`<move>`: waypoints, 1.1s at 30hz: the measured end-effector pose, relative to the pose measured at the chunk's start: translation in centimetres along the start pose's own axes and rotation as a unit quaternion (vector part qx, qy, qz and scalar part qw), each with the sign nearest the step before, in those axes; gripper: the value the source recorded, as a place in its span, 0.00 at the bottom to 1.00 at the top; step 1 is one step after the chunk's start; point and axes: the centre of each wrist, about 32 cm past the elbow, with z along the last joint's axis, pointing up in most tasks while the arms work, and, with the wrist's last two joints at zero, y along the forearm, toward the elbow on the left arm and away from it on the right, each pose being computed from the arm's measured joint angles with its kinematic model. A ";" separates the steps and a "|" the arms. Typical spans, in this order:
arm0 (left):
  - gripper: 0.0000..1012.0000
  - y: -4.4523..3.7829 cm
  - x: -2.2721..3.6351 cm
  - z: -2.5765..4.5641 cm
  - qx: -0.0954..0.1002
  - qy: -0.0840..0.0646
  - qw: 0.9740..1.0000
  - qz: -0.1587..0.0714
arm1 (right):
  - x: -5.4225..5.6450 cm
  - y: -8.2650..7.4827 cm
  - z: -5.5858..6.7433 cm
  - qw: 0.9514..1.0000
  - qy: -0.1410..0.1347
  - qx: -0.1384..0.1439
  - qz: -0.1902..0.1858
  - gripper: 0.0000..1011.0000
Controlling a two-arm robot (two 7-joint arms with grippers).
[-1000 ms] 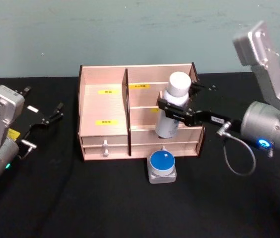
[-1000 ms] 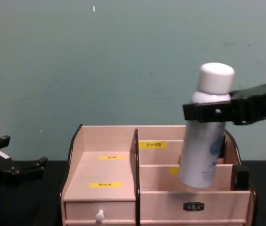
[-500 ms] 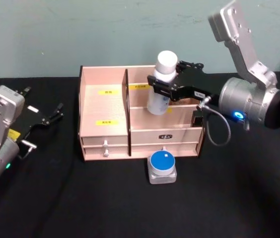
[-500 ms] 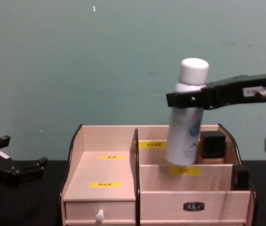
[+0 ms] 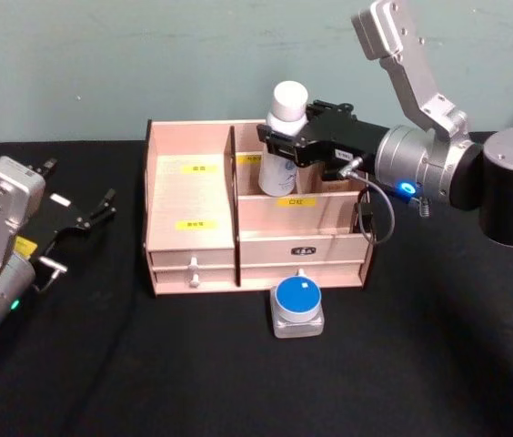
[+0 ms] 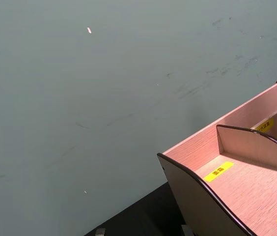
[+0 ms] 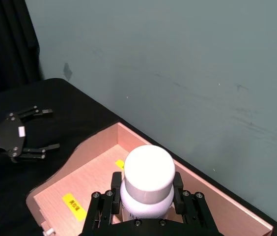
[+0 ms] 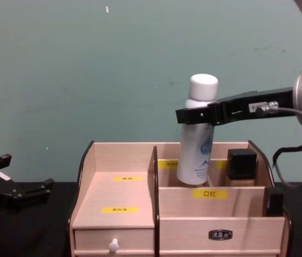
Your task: Pick up the facial cleanser and watermelon frost from the table and place them into the tiered storage box.
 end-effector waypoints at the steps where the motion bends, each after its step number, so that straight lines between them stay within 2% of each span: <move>1: 0.99 0.00 0.00 0.00 0.000 0.000 1.000 0.000 | 0.1 0.1 0.0 1.000 0.001 -0.001 -0.001 0.59; 7: 0.99 0.00 0.00 0.00 0.000 0.000 1.000 0.000 | 0.6 0.7 -0.3 1.000 0.004 -0.003 -0.002 0.59; 19: 0.99 0.00 0.00 0.00 0.000 0.000 1.000 0.000 | 0.8 1.2 -0.5 1.000 0.004 -0.005 -0.004 0.59; 33: 0.99 0.00 0.00 0.00 0.000 0.000 1.000 0.000 | 0.7 2.4 -1.5 1.000 0.003 -0.027 0.001 0.59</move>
